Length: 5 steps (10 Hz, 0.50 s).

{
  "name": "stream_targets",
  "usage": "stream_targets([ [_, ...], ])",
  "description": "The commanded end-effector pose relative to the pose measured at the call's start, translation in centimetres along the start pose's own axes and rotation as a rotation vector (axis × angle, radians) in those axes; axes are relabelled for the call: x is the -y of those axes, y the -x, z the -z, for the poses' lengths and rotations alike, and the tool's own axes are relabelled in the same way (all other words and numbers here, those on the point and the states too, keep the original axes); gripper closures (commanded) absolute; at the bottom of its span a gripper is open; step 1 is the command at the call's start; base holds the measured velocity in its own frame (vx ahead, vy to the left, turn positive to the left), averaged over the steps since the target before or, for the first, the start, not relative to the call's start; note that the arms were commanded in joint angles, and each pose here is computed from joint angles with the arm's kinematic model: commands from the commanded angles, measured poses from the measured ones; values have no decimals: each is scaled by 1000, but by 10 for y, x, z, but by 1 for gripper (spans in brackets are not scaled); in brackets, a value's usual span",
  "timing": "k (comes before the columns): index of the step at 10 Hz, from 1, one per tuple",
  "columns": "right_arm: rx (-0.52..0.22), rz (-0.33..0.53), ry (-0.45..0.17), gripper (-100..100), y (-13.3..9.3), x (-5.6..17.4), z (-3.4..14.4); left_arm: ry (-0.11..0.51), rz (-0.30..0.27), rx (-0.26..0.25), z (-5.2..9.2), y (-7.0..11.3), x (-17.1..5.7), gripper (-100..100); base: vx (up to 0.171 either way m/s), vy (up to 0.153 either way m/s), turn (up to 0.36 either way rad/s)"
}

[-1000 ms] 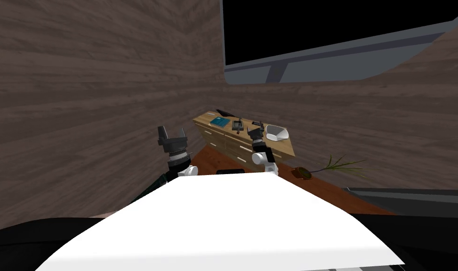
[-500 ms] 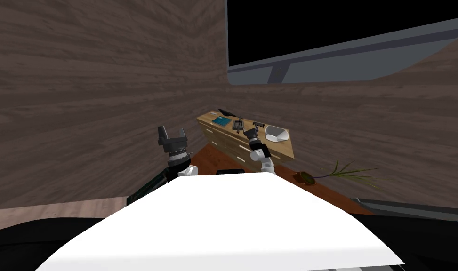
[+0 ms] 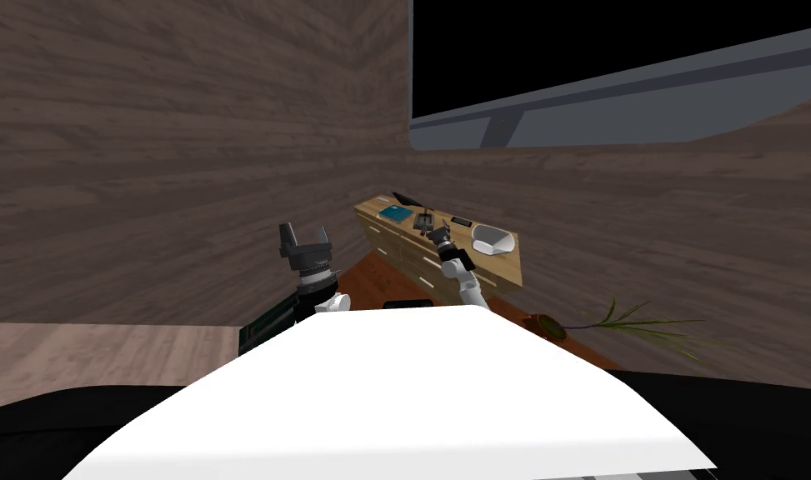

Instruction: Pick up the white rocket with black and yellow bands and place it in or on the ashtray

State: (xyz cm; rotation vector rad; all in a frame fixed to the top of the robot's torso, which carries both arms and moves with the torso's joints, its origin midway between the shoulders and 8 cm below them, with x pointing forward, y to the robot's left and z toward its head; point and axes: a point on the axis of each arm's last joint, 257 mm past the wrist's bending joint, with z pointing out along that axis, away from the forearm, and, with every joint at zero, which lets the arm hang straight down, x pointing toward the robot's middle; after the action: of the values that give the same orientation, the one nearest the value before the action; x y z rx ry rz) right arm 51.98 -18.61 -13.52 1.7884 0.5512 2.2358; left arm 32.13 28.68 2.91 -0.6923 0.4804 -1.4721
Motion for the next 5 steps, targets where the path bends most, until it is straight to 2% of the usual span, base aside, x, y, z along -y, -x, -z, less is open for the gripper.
stream_targets([
  [1,26,-75,-41,-100,8,8,-8,0,0,0,0,0,0,0,-18,-75,186],
  [2,27,-84,-41,-100,8,8,-8,0,0,0,0,0,0,0,-8,-52,54],
  [5,74,-201,-93,-100,24,15,-22,0,0,0,0,0,0,0,-5,-53,139],
])
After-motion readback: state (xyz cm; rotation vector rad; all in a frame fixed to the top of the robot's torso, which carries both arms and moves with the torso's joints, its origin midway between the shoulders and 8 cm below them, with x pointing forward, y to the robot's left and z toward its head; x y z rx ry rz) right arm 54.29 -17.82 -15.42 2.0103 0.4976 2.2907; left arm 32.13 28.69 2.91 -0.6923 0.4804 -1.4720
